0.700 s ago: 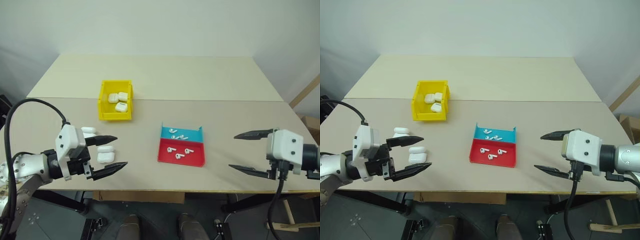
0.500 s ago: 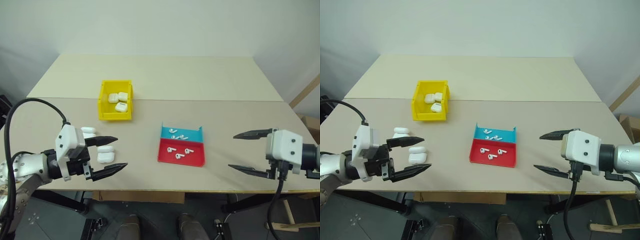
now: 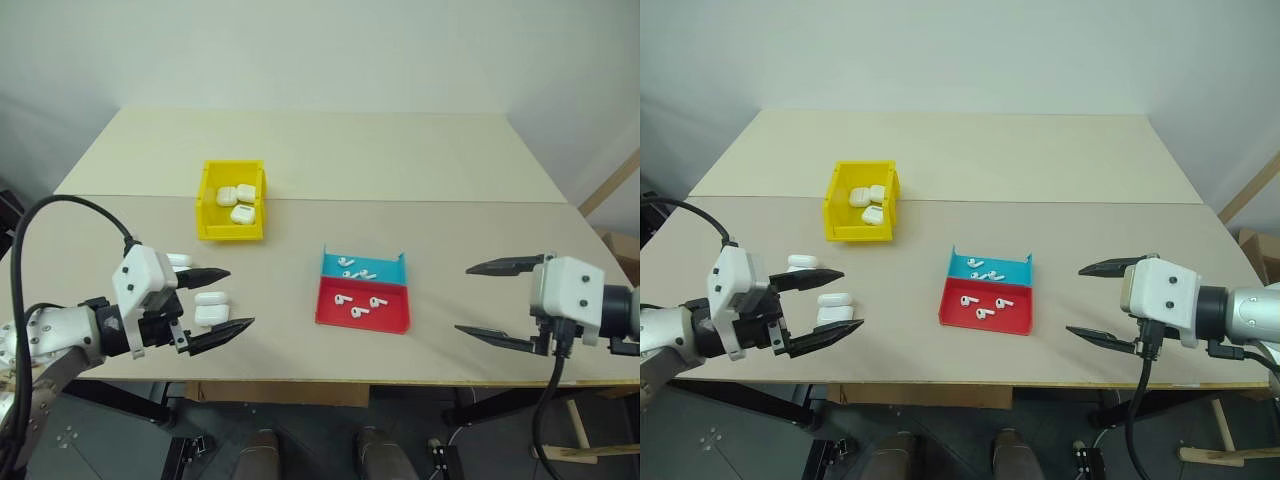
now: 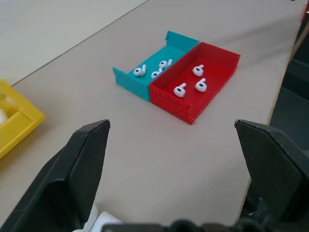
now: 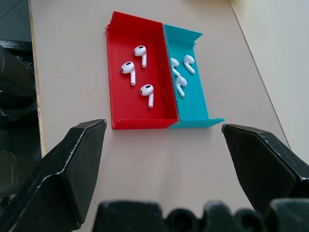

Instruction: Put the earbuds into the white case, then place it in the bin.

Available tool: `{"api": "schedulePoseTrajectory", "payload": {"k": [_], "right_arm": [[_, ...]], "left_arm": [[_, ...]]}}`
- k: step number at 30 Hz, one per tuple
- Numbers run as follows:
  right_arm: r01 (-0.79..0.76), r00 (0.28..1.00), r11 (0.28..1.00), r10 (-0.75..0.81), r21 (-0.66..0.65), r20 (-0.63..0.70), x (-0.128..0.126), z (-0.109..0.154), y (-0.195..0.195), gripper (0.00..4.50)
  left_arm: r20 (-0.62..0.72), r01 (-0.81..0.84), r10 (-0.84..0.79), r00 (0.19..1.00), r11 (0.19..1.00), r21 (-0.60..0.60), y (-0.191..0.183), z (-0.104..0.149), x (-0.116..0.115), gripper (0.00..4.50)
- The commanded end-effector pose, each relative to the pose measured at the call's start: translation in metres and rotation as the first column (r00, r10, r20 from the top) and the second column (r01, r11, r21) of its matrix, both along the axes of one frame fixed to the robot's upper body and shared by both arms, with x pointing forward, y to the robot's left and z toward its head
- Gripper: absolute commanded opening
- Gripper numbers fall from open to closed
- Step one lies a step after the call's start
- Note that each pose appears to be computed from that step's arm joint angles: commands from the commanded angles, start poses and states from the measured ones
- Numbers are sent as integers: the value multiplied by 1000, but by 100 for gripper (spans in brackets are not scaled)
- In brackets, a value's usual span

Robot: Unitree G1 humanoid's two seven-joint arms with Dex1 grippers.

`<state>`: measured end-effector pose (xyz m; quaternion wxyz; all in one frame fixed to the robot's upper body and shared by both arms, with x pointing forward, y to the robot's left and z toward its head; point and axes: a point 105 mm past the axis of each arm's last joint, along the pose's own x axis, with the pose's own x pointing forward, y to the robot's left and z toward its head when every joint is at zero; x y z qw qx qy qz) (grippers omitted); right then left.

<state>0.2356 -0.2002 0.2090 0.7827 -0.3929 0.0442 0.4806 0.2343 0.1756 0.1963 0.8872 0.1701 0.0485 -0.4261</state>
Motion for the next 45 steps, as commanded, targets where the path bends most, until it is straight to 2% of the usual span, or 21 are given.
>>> {"api": "schedulePoseTrajectory", "payload": {"k": [1,7,15,19,21,25,29,31,35,41,45], "right_arm": [[-7,999,1000,7,-1,54,2,9,2,447],[0,998,1000,0,-10,62,8,14,0,447],[20,998,1000,-20,-7,59,16,16,0,447],[19,999,1000,-19,1,48,18,15,4,447],[23,999,1000,-23,-2,38,19,14,5,447],[39,999,999,-39,-9,18,21,14,3,447],[50,999,999,-50,-14,3,21,15,0,447],[57,998,998,-57,-21,-4,22,16,-1,447],[57,998,998,-57,-25,-18,25,16,-2,447],[42,998,998,-44,-40,-35,28,15,-3,447],[49,998,998,-51,-49,-45,30,16,-6,447]], "left_arm": [[86,-101,97,992,994,42,-2,16,-2,450],[107,-239,226,968,962,131,-2,24,6,450],[-139,-384,435,889,877,289,7,7,24,450],[-233,-425,504,832,848,316,14,0,38,450],[-282,-435,525,803,840,324,14,-1,42,450],[-373,-468,547,749,836,286,-2,-1,27,450],[-345,-535,605,717,796,284,-7,-12,23,450],[-349,-578,626,697,779,244,-14,-19,19,450],[-384,-694,695,608,700,169,-31,-34,7,450],[-480,-860,795,372,489,143,-44,-42,-3,450],[-500,-884,809,310,438,161,-44,-45,-5,450]]}}
